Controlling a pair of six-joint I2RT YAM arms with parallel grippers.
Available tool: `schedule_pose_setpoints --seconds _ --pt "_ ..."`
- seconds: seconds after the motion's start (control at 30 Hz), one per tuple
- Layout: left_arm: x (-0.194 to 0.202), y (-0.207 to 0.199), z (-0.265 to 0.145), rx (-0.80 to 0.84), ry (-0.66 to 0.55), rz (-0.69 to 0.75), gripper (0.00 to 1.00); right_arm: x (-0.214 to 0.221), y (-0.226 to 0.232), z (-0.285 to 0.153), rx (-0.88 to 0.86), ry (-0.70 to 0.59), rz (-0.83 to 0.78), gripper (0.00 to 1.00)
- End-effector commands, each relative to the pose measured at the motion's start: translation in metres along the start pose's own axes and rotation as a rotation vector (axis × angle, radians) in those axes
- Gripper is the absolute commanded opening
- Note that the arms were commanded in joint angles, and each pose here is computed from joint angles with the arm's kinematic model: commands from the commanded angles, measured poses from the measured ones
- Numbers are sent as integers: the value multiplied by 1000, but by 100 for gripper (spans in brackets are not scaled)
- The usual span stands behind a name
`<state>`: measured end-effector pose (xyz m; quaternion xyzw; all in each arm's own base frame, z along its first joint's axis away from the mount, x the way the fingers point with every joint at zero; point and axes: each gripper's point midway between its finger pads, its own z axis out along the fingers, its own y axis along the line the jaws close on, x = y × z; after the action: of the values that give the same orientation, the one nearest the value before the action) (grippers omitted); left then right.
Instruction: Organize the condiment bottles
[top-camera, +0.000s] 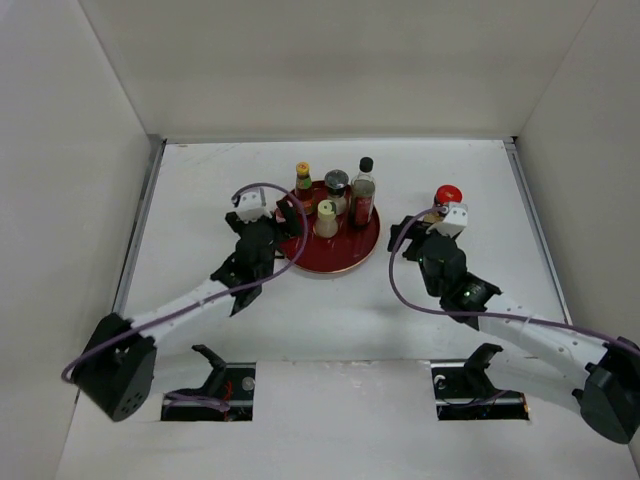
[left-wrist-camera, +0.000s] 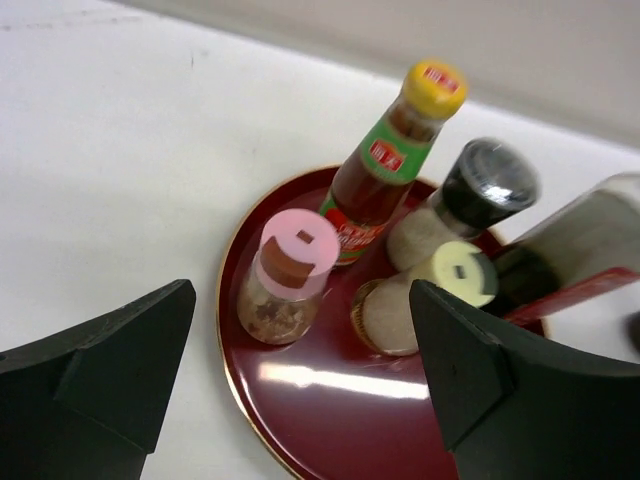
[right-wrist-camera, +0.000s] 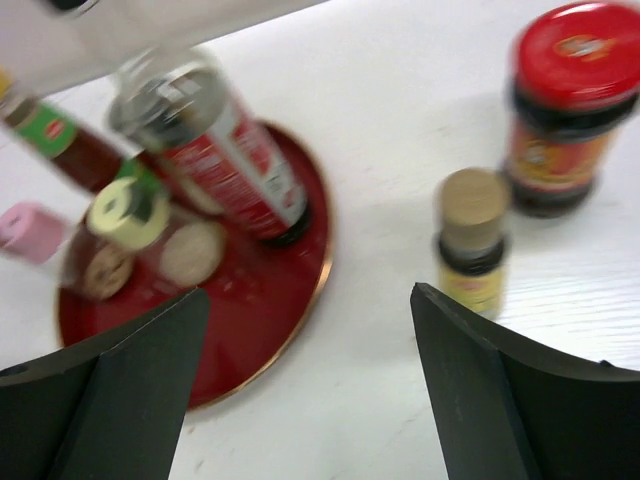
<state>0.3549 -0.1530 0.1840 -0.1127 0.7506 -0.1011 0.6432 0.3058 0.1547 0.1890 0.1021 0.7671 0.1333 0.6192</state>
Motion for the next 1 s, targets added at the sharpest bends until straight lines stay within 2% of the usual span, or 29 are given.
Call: schedule_pose_setpoints --seconds 0.0,0.17,0.4,0.67,0.87,0.97 --pt "-23 -2 -25 62 -91 -121 89 -38 -22 -1 136 -75 4 88" --pt "-23 22 -52 88 -150 -181 89 -55 -34 4 213 -91 -39 91" --pt "-19 37 -61 86 -181 -235 89 -79 -60 12 334 -107 -102 91" --pt "-5 38 -53 79 -145 -243 89 -43 -65 49 340 47 -169 87" --pt "-5 38 -53 79 -146 -247 89 -24 -62 72 343 94 -202 77" --pt "-3 39 -51 75 -140 -243 89 -18 -64 81 350 106 -211 61"
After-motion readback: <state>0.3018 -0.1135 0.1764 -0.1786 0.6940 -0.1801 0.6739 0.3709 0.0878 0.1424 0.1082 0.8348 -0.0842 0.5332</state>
